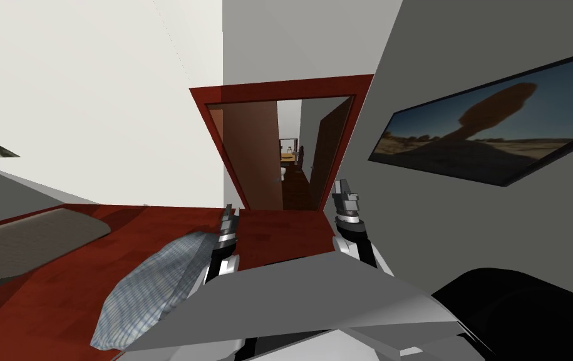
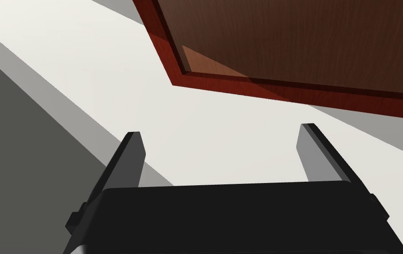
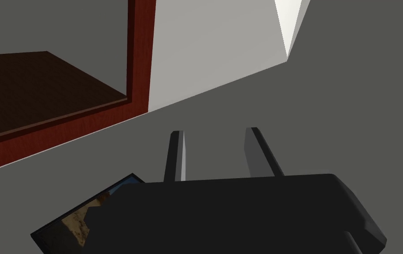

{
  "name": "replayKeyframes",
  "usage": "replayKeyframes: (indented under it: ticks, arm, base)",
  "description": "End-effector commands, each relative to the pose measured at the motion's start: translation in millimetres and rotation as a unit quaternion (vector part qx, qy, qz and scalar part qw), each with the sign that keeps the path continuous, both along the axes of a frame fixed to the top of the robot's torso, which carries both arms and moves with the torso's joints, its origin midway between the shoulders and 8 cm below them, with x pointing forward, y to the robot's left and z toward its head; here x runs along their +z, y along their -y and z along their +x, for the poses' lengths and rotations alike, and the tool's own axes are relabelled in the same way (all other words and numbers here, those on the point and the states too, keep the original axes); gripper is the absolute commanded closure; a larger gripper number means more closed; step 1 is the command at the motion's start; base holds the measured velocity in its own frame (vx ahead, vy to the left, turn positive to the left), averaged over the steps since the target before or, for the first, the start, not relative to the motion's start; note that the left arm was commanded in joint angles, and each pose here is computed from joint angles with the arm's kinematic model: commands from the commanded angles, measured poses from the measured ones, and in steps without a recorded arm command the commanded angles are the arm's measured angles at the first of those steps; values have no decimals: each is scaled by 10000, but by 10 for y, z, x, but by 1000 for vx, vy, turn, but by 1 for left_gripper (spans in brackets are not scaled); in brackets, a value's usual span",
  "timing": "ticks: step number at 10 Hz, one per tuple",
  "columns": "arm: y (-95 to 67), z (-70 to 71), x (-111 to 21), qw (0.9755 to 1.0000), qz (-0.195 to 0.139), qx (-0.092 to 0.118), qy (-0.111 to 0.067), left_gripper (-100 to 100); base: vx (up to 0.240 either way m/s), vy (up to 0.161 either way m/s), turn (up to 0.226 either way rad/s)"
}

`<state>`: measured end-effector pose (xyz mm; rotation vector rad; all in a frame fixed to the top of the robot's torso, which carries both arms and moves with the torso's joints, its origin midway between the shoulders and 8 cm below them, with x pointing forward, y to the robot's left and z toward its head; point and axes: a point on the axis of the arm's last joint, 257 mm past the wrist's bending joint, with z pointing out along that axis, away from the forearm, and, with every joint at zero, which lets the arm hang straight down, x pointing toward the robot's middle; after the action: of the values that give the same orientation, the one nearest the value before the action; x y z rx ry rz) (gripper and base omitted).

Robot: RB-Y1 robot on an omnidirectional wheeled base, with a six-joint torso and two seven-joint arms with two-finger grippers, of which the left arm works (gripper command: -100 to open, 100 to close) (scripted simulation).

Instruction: Push the door open

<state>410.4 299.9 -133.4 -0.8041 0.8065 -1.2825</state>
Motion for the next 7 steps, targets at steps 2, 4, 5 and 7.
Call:
replayKeyframes:
  ticks: [2,4,5,7]
  arm:
    - [-20,99,-173,9999,-32,-15,-142,-100]
    - [-30,168,-309,9997,-65,-23,-255,-100]
    - [-32,200,-354,9996,-77,-29,-287,-100]
    - [-44,266,-500,9991,-108,-33,-413,-100]
  base:
    - [90,-12,-63]
    - [115,-15,-74]
    - [108,0,-61]
    - [99,-5,-77]
